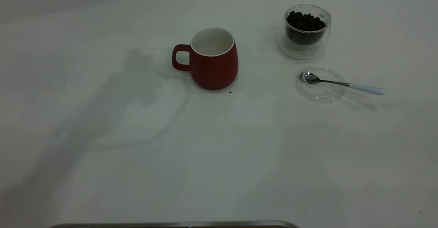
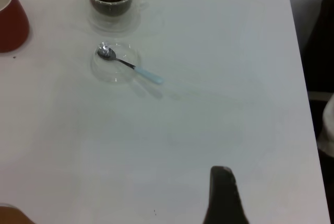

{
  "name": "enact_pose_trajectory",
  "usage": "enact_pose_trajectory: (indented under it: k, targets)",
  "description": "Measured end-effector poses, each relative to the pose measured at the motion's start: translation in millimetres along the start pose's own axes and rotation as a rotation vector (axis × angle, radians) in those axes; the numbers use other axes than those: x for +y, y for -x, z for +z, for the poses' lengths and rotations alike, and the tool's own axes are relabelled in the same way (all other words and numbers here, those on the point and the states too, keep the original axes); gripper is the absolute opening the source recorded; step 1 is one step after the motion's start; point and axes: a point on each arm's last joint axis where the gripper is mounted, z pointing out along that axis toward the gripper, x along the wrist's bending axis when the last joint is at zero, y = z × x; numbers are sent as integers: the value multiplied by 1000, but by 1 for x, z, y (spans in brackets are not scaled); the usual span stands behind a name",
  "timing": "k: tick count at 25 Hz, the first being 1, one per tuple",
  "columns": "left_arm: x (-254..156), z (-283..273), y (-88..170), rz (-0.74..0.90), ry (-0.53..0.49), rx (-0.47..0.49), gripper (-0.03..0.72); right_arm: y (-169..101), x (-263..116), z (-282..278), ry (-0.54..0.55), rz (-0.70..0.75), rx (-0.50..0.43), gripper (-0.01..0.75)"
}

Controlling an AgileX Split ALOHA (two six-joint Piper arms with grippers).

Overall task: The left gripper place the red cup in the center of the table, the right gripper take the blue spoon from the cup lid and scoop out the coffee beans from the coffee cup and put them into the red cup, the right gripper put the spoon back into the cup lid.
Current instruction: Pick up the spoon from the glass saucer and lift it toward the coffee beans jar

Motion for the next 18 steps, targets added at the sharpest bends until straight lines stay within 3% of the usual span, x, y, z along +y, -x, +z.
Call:
enact_pose_trajectory:
  k: [7,14,18]
  targets:
    - [-35,-109,-15,-394,-21,236,533,0,0,0,0,0,0,546]
    - [-69,-182,7,-657,-98,290,533,0,0,0,0,0,0,546]
    - [-79,-199,18,-728,-59,308,533,0,0,0,0,0,0,546]
